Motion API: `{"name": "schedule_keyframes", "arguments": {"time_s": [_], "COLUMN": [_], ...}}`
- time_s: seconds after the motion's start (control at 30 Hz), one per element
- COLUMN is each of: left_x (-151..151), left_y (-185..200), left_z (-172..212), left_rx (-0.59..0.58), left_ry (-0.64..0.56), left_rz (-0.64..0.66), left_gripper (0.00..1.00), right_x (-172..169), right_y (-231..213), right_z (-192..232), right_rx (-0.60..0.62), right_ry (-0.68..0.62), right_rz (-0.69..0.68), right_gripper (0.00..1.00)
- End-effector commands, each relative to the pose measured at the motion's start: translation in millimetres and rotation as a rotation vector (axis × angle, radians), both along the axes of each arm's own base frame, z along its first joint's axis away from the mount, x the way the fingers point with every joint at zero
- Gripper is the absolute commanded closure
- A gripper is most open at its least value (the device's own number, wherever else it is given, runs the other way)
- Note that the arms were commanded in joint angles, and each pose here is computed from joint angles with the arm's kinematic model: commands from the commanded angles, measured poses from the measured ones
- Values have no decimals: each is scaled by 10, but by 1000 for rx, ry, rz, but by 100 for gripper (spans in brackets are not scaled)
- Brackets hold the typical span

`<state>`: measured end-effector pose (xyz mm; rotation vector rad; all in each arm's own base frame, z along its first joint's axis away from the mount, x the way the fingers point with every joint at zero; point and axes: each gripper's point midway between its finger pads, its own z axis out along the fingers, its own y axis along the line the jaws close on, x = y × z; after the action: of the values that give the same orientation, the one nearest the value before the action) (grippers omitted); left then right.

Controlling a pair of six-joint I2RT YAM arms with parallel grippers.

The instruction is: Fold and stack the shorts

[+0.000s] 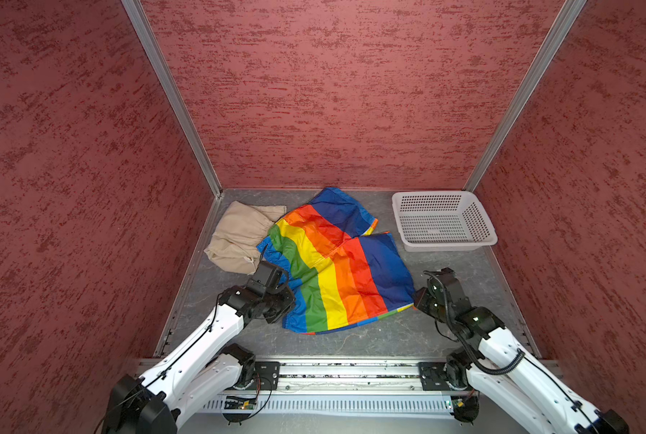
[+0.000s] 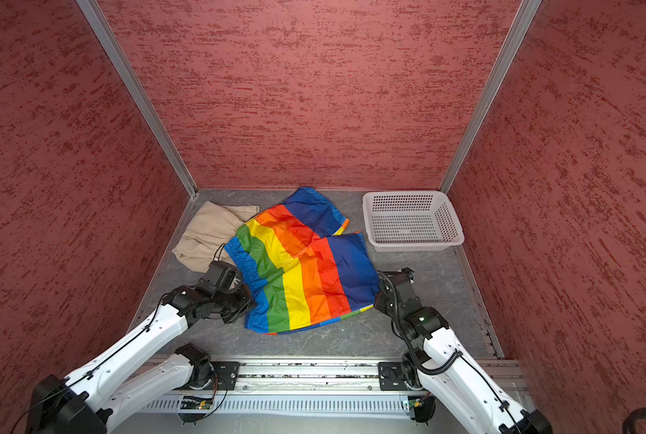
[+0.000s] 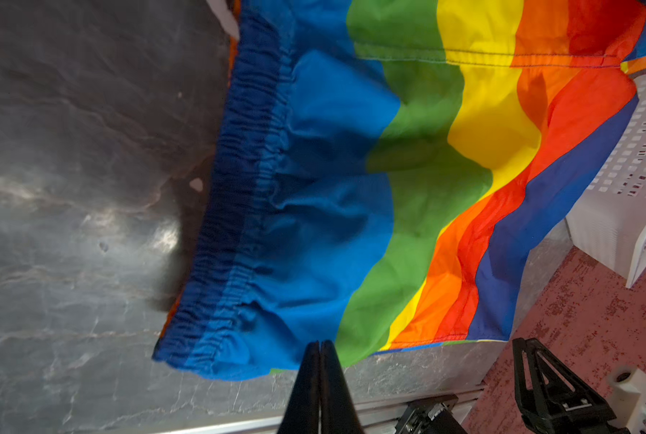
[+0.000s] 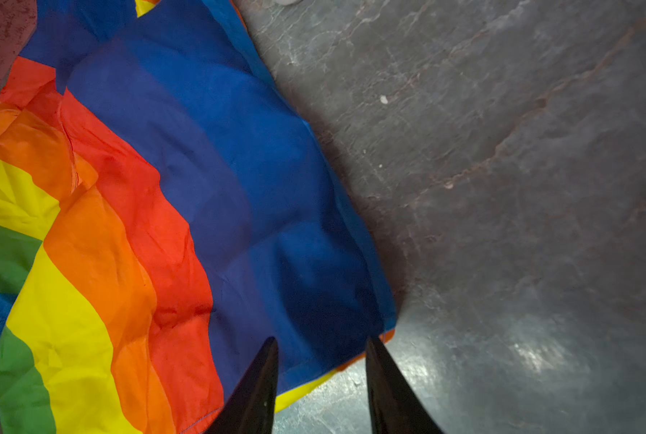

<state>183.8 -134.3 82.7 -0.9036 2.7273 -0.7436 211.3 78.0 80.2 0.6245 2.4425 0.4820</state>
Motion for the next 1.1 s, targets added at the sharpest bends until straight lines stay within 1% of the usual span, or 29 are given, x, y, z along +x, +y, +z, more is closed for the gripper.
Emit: {"name": "schedule_keyframes", "arguments": {"time_s": [0.0, 0.1, 0.23, 0.33, 0.4, 0.47, 0.57, 0.63, 0.73, 0.83, 0.97, 1.07], "left_x": [49, -2, -19, -33, -79, -113, -124, -90, -27, 44, 124, 119], "left_y": [46, 116, 280, 388, 498, 601, 680, 702, 676, 576, 378, 170], "left_z": [-196, -383, -525, -582, -641, -687, -721, -686, -533, -267, 72, 22], "left_rx": [19, 19, 17, 15, 39, 53, 29, 12, -15, -56, -60, -61], "left_ry": [-8, 29, 51, 63, 88, 107, 119, 109, 82, 29, -70, -69], "left_rz": [22, 44, 87, 108, 118, 130, 155, 167, 169, 160, 117, 71], "left_gripper": [94, 94, 94, 94, 94, 94, 94, 94, 94, 94, 93, 92], "right_x": [-23, 6, 38, 55, 61, 62, 69, 67, 45, 38, 61, 113], "right_y": [9, 24, 93, 143, 159, 153, 160, 165, 152, 120, 53, -21], "right_z": [-92, -151, -230, -258, -281, -310, -362, -414, -495, -514, -471, -375], "right_rx": [71, 121, 185, 239, 271, 290, 327, 348, 358, 353, 329, 268], "right_ry": [45, 70, 101, 106, 108, 113, 114, 122, 141, 143, 132, 118], "right_rz": [-17, -16, -4, -4, -9, -18, -28, -37, -49, -60, -74, -67], "right_gripper": [56, 54, 50, 43, 36, 32, 31, 31, 32, 37, 53, 62]}}
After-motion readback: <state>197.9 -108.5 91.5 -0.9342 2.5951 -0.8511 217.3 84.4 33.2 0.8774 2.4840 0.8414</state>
